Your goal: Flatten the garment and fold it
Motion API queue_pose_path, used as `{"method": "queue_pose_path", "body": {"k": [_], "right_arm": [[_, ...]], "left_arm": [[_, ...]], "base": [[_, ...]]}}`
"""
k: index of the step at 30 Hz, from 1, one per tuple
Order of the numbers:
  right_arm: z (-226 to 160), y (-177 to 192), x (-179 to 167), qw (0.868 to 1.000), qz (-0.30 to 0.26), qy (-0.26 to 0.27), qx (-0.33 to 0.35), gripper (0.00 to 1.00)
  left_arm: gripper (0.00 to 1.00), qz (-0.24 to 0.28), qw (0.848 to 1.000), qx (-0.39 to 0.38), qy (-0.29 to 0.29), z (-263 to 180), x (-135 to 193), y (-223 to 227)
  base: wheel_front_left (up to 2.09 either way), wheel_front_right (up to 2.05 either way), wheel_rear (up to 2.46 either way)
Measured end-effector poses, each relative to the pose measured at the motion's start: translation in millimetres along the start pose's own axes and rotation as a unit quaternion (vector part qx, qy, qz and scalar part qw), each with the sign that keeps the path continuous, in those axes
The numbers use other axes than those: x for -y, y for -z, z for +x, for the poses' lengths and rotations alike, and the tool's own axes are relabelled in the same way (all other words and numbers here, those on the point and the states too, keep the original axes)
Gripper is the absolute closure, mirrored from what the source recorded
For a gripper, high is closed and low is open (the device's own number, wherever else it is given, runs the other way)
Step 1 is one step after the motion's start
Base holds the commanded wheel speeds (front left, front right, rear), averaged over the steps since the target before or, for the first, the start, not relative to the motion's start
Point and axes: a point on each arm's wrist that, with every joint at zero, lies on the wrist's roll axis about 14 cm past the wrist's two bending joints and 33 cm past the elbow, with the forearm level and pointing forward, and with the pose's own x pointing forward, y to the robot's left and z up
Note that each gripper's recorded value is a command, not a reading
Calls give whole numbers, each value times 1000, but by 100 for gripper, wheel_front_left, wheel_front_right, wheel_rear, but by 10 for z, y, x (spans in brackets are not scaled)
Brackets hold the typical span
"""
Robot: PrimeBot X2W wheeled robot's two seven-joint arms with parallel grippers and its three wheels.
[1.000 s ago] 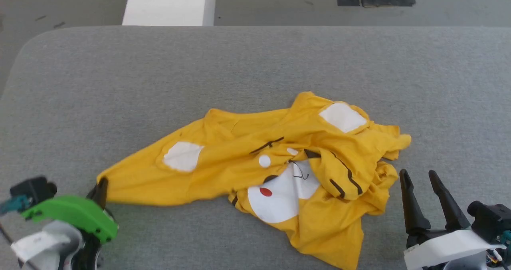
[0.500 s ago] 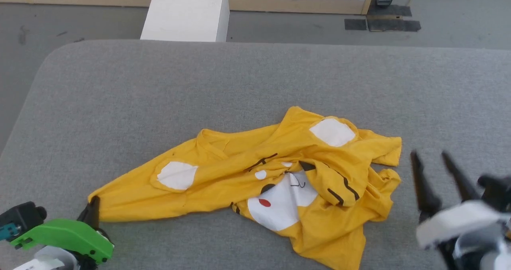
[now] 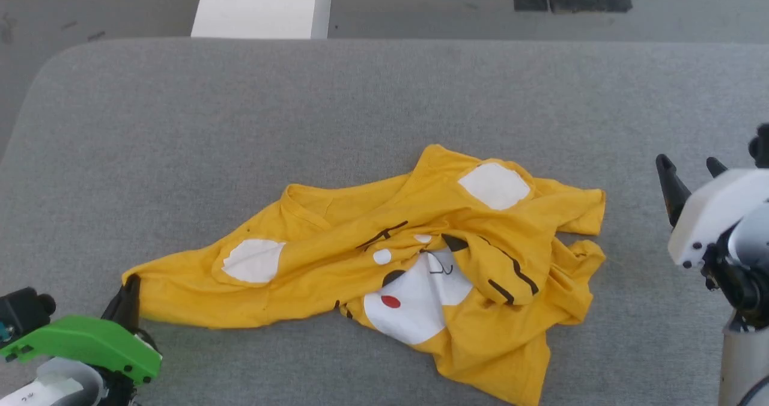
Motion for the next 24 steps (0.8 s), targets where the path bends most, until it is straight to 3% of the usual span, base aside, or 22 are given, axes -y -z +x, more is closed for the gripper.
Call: {"method": "queue_pose_path", "body": {"k": [10, 23, 24], "right_arm": [[364, 690, -116, 986, -2, -12, -164, 0], [559, 1016, -458, 975, -30, -55, -215, 0], [572, 1024, -465, 974, -32, -55, -215, 36]], "left_arm": [[100, 4, 1000, -23, 5, 211, 17, 92], [100, -1, 999, -35, -18, 241, -160, 157], [100, -1, 999, -35, -18, 249, -161, 155]], "base": [[0, 0, 0], [0, 0, 0], [0, 0, 0]]}}
